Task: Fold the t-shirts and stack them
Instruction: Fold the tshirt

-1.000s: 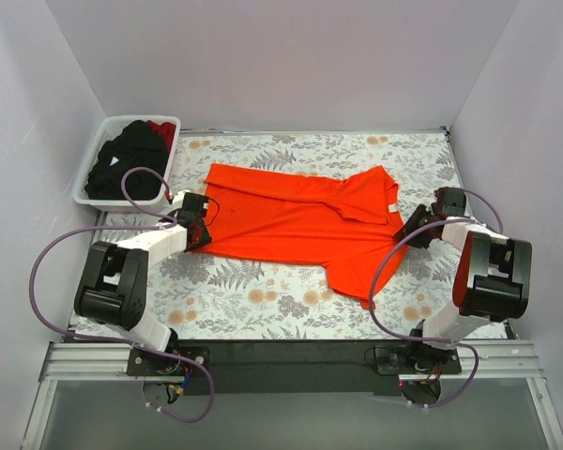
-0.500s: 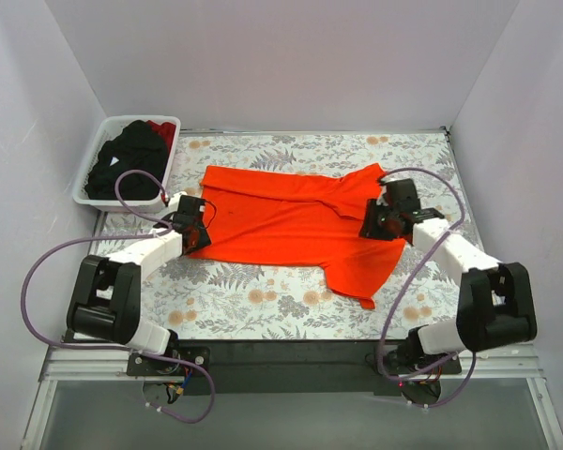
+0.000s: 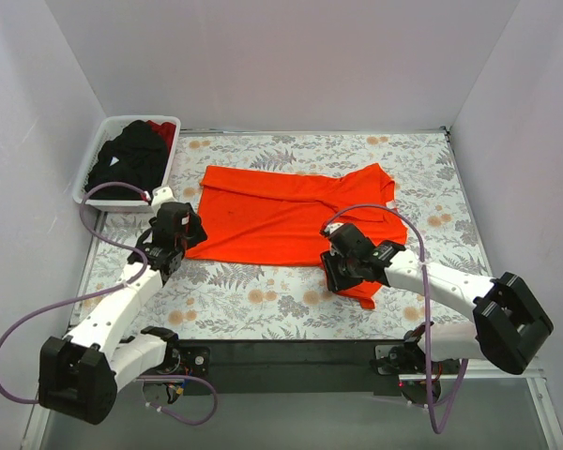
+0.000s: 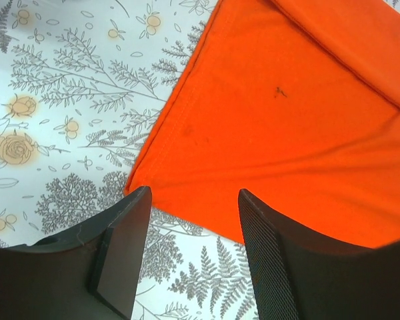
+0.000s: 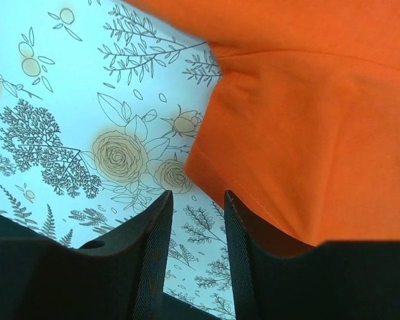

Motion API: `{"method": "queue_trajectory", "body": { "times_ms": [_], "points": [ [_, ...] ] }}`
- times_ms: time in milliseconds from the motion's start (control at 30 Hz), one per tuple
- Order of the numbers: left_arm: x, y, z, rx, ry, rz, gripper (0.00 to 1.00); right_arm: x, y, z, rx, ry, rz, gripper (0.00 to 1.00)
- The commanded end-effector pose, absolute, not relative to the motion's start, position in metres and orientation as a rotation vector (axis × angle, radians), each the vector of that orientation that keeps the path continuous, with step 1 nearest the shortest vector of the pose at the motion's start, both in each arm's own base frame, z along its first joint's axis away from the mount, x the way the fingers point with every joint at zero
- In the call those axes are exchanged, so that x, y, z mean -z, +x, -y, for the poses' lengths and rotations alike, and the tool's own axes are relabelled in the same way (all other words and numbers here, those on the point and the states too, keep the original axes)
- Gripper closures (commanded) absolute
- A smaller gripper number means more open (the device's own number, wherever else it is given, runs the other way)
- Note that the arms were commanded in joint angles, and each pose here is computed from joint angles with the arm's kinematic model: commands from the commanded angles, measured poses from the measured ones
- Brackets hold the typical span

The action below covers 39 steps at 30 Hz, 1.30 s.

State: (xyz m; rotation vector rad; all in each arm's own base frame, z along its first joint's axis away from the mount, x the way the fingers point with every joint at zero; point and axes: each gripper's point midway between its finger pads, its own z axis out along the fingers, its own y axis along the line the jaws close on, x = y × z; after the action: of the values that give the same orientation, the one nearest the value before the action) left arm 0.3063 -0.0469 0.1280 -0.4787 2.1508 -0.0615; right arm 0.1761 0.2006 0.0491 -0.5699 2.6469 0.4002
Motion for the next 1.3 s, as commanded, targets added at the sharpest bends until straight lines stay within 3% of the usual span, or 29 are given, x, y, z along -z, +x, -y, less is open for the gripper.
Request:
{"method": "queue_trajectory", "body": {
  "times_ms": [0,333,533,667,1033,1133,1267],
  "points": [
    [-0.123,0.291,0.047,0.079,-0.472,-2.147,0.46,-0.042,0.174,-0.202,-0.332,-0.553,-2.667,0.56],
    [-0.121,0.296,0.048,0.068,-0.431,-2.13,0.46,-0.025,0.174,-0.206,-0.251,-0.578,-2.696,0.61],
    [-0.118,0.298,0.048,0.058,-0.424,-2.143,0.47,-0.016,0.176,-0.208,-0.194,-0.597,-2.706,0.78],
    [-0.117,0.299,0.049,0.059,-0.421,-2.144,0.47,-0.012,0.172,-0.208,-0.179,-0.619,-2.728,0.99],
    [-0.114,0.3,0.05,0.056,-0.406,-2.157,0.47,-0.051,0.168,-0.259,-0.427,-0.618,-2.73,0.99],
    [-0.112,0.299,0.05,0.056,-0.402,-2.164,0.47,-0.048,0.166,-0.261,-0.435,-0.627,-2.747,0.87],
    [-0.109,0.299,0.053,0.07,-0.398,-2.177,0.47,-0.053,0.169,-0.251,-0.401,-0.584,-2.721,0.63]
  ]
}}
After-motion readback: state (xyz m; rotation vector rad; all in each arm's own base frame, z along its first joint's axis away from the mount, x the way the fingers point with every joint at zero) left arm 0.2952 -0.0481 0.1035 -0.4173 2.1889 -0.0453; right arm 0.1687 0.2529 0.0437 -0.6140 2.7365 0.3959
